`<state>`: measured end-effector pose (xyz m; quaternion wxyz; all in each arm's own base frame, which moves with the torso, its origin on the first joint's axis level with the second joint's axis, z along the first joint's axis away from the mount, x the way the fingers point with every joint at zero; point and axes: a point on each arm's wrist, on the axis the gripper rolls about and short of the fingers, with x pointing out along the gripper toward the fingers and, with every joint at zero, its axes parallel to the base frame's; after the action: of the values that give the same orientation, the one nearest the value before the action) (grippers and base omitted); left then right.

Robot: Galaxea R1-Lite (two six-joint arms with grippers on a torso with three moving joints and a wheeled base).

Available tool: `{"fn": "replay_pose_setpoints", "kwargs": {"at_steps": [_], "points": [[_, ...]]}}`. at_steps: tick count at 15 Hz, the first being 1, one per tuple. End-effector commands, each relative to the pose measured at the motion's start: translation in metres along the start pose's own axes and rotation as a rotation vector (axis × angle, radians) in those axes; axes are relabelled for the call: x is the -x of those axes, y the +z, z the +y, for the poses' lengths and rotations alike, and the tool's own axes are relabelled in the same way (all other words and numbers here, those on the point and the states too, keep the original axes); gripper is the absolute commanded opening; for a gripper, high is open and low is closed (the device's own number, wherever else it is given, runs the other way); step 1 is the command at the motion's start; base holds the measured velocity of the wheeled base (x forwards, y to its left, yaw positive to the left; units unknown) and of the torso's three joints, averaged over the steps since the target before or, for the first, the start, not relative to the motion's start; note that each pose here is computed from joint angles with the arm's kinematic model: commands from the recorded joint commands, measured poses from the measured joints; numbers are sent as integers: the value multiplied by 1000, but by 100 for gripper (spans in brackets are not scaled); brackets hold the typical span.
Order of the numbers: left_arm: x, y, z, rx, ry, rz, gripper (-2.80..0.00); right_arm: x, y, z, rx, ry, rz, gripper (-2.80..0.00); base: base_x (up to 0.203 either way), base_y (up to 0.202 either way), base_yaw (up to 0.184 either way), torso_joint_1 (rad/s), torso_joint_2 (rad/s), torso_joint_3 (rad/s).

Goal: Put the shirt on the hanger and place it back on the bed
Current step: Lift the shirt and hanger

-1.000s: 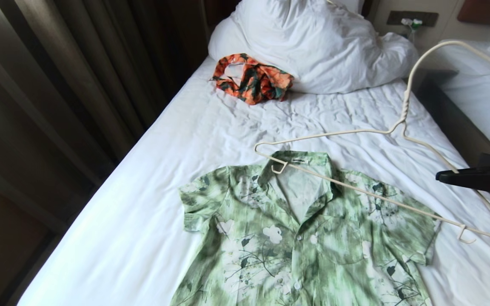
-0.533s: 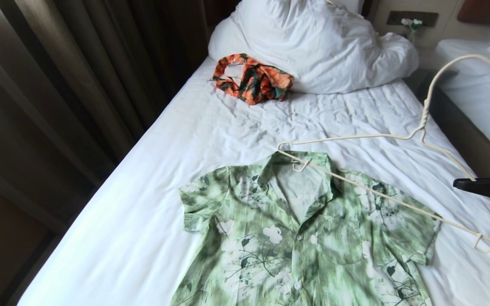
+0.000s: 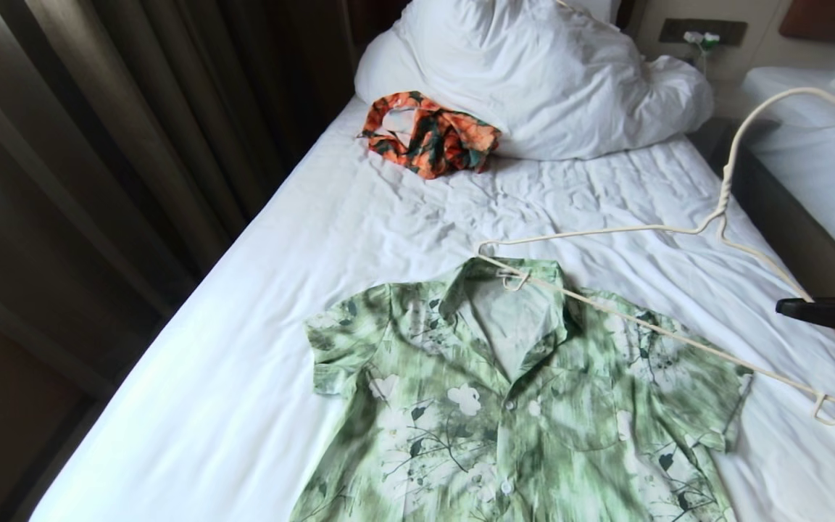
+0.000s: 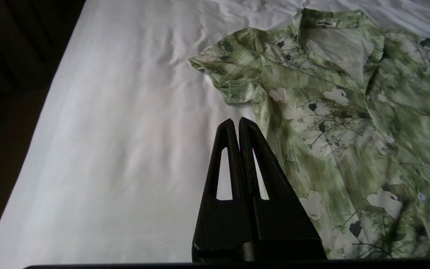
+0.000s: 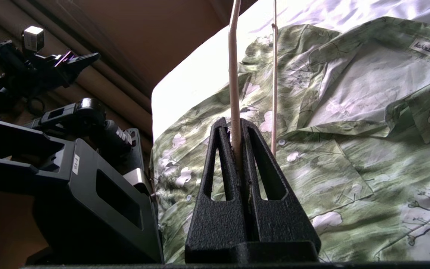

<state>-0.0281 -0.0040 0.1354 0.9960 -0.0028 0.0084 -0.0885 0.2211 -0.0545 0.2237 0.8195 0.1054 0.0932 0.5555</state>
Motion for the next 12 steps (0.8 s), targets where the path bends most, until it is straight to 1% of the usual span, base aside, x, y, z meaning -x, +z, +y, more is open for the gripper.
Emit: {"fn": "replay_pose_setpoints", "kwargs": {"at_steps": [1,3,4,5,6,9,11,12], "points": [[-17,18,2,33,-59,108,-280,0,1,0,-3,6,-5,-280,0,0,0,0,0,0],[-44,26,5,76,-139,237,-280,-1,5,-7,-15,11,-3,-280,0,0,0,0,0,0],[-60,29,6,98,-182,294,-280,-2,6,-13,-35,14,-2,-280,0,0,0,0,0,0],[-77,30,8,121,-226,346,-280,-5,9,-18,-76,23,1,-280,0,0,0,0,0,0],[-95,31,10,142,-269,388,-280,-7,13,-22,-93,30,3,-280,0,0,0,0,0,0],[-146,24,10,200,-385,482,-280,-14,26,-25,-104,56,11,-280,0,0,0,0,0,0],[-177,19,3,223,-458,507,-280,-15,26,-28,-120,58,12,-280,0,0,0,0,0,0],[-193,19,-4,242,-498,512,-280,-16,26,-29,-121,63,14,-280,0,0,0,0,0,0]]}}
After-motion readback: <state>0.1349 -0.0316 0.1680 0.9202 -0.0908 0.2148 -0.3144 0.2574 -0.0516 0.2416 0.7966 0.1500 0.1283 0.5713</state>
